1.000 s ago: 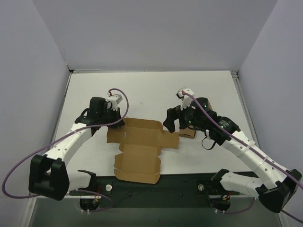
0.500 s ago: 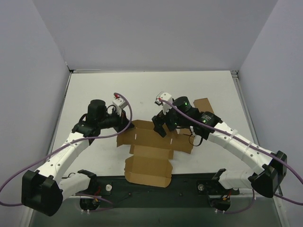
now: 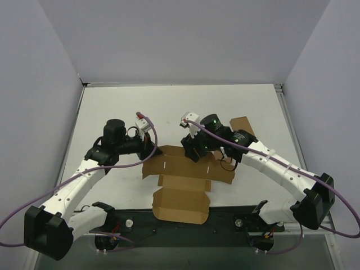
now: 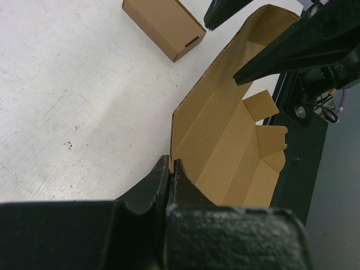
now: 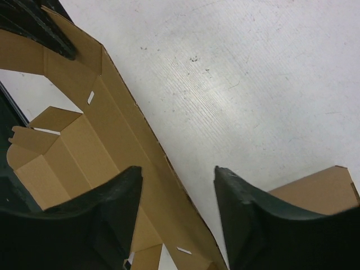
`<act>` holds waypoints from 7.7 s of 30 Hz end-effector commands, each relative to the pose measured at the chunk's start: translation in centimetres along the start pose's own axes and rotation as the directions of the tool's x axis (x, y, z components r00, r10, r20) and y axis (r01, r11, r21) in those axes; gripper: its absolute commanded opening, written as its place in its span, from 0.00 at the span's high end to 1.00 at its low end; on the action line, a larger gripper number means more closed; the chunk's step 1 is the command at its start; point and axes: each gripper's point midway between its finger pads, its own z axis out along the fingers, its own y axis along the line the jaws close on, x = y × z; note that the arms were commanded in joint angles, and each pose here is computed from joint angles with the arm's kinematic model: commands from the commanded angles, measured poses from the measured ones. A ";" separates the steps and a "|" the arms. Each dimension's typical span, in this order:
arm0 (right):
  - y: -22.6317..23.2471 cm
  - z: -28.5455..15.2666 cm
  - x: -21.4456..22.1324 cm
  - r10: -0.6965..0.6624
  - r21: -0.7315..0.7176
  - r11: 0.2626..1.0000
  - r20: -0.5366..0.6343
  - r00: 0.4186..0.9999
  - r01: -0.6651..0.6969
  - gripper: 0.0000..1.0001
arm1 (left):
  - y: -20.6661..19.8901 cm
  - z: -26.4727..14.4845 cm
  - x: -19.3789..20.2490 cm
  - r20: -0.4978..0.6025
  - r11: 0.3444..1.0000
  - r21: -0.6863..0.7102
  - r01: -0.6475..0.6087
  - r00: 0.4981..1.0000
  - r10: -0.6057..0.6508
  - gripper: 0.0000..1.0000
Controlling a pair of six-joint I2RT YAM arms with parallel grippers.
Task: Fold the paper box
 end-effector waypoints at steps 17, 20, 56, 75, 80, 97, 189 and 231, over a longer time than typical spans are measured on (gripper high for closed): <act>-5.0 0.6 2.2 0.036 0.354 0.935 -0.081 0.996 -0.005 1.00 | 3.5 -2.9 -4.4 0.177 0.949 -0.315 -0.025 0.981 0.085 0.22; -5.7 0.9 3.0 0.031 0.432 0.902 -0.086 0.996 0.009 1.00 | 3.5 -3.8 -4.6 0.221 0.932 -0.363 -0.023 0.969 0.110 0.19; -5.2 2.0 4.9 0.030 0.657 0.754 -0.067 0.997 0.021 1.00 | 0.0 14.4 9.6 0.260 0.889 -0.208 0.407 0.900 -0.351 0.55; -4.9 2.0 6.6 -0.054 0.617 0.783 -0.060 0.997 0.079 1.00 | -0.7 9.4 6.4 0.316 0.898 -0.257 0.358 0.909 -0.272 0.50; -4.3 1.4 6.1 -0.095 0.580 0.810 -0.021 0.995 0.089 1.00 | 3.1 6.4 2.9 0.368 0.861 -0.337 0.381 0.895 -0.252 0.44; -3.6 1.1 5.0 -0.142 0.566 0.816 -0.006 0.990 0.121 1.00 | 2.9 11.5 -6.8 0.430 0.889 -0.131 0.438 0.833 -0.347 0.34; 6.1 -0.7 1.9 0.386 0.210 0.890 0.128 0.913 -0.406 0.10 | 1.3 7.8 3.6 0.482 0.872 -0.192 0.451 0.817 -0.316 0.64; 9.5 7.9 9.0 0.512 -0.030 0.848 -0.210 0.833 -0.529 0.39 | 0.4 4.6 4.9 0.523 0.912 -0.166 0.375 0.818 -0.241 0.65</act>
